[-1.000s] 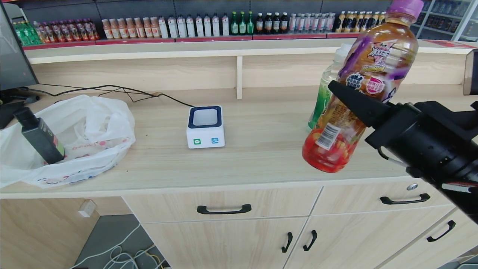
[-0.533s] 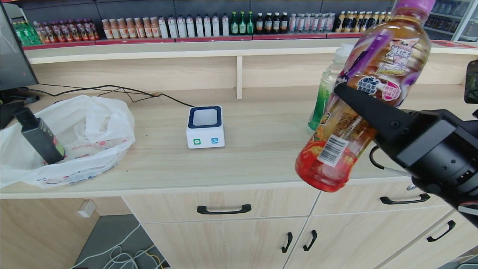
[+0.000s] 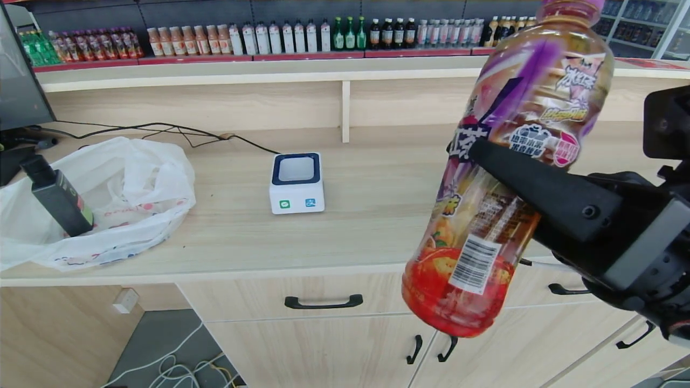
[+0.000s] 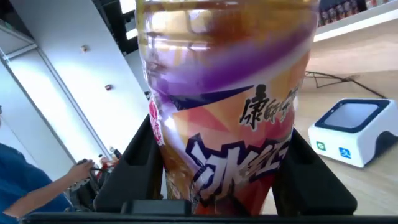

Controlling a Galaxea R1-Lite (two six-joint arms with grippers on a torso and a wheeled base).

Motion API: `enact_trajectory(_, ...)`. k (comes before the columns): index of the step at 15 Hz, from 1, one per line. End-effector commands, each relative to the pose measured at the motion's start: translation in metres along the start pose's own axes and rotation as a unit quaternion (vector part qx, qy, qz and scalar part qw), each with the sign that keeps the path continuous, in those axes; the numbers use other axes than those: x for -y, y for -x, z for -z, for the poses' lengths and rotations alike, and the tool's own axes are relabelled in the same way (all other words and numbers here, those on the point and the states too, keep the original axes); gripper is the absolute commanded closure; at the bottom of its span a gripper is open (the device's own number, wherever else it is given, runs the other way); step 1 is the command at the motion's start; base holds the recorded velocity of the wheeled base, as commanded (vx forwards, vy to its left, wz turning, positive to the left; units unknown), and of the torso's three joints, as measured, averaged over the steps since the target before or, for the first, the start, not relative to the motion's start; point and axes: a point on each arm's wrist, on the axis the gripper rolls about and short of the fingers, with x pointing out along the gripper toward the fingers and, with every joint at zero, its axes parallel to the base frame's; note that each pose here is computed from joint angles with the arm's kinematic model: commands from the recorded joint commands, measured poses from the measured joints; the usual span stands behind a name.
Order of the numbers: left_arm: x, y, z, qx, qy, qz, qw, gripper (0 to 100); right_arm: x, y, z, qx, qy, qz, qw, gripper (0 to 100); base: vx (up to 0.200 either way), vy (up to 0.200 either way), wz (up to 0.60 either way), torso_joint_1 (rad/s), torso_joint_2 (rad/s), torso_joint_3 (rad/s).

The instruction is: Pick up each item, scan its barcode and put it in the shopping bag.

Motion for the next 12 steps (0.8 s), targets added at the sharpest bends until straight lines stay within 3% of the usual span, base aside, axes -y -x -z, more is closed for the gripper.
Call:
enact_trajectory(1, 0.000, 0.000, 0.000, 0.000, 0.000, 0.000, 1.0000, 0, -0.008, -0.009, 0.009, -0.011, -0.018, -0.024, 0.999, 100, 0.000, 0.000, 0.00, 0.000, 0.00, 0.000)
enact_trajectory(12, 0.000, 0.000, 0.000, 0.000, -0.001, 0.000, 1.0000, 0, -0.001, -0.040, -0.002, 0.020, -0.031, -0.050, 0.998, 100, 0.000, 0.000, 0.00, 0.000, 0.00, 0.000)
